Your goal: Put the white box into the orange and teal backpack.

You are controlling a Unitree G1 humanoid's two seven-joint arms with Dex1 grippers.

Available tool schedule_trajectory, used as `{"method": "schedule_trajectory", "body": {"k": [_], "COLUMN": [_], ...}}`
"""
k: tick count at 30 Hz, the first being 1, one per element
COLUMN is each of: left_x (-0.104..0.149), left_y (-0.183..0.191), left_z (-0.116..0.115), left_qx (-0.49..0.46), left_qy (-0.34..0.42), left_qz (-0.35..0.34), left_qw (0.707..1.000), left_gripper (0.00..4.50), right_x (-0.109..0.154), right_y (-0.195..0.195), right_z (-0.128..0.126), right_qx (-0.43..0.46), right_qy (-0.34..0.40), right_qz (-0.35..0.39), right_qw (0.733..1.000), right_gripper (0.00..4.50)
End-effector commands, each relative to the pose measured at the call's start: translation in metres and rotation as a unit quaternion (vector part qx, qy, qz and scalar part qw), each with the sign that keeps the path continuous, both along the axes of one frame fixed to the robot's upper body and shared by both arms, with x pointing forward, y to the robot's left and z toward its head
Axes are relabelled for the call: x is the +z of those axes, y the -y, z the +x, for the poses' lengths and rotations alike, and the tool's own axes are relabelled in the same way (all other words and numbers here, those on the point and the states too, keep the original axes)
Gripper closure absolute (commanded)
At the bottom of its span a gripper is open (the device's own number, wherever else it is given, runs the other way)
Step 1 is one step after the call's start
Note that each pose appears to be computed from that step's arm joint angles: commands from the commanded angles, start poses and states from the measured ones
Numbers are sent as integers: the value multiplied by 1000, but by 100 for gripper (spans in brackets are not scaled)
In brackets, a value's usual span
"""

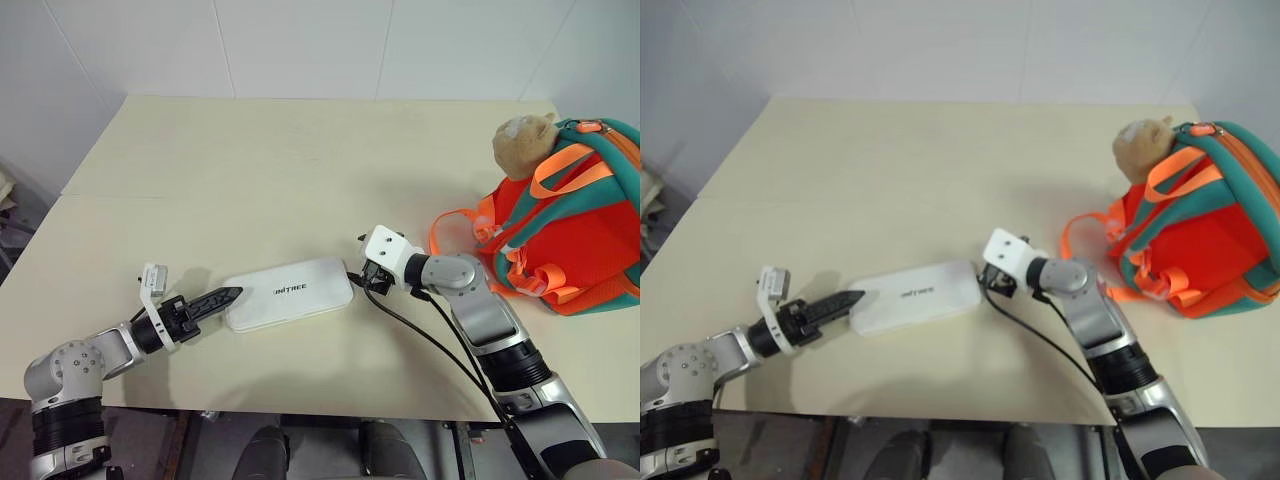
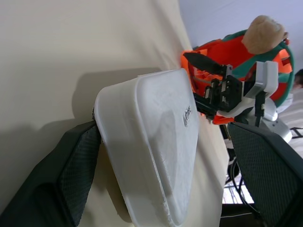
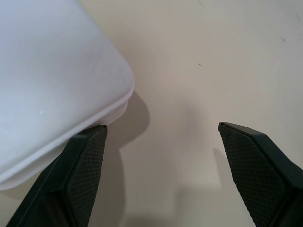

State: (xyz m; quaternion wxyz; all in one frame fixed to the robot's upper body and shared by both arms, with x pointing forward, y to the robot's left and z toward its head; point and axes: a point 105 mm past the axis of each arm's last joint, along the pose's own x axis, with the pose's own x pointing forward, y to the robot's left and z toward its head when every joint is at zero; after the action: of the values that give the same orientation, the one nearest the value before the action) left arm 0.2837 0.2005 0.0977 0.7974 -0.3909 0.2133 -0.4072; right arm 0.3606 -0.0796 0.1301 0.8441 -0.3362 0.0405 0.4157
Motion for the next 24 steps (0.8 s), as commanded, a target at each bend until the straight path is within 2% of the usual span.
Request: {"method": "schedule_trajectory", "body": {"k": [1,10,17,24], "left_x": [-21,-48,-35,-35], "left_y": [40,37,43,42], "left_z": [-8,1,7,11], "left_qx": [-80,-69,-82,-77], "left_qy": [-45,-58,-37,-37], "left_qz": [-30,59,54,71], "left_qw": [995,994,995,994], "left_gripper": [3,3,3,3], "right_x": [15,12,12,6], "right_y": [-31,-29,-39,-36], "right_z": [-13,-14,-17,-11], "right_qx": [67,64,82,71], "right_qy": [21,19,19,25], "right_qz": [21,12,8,-21], "right_qw": [997,998,996,997], "right_gripper": [0,0,0,0]}}
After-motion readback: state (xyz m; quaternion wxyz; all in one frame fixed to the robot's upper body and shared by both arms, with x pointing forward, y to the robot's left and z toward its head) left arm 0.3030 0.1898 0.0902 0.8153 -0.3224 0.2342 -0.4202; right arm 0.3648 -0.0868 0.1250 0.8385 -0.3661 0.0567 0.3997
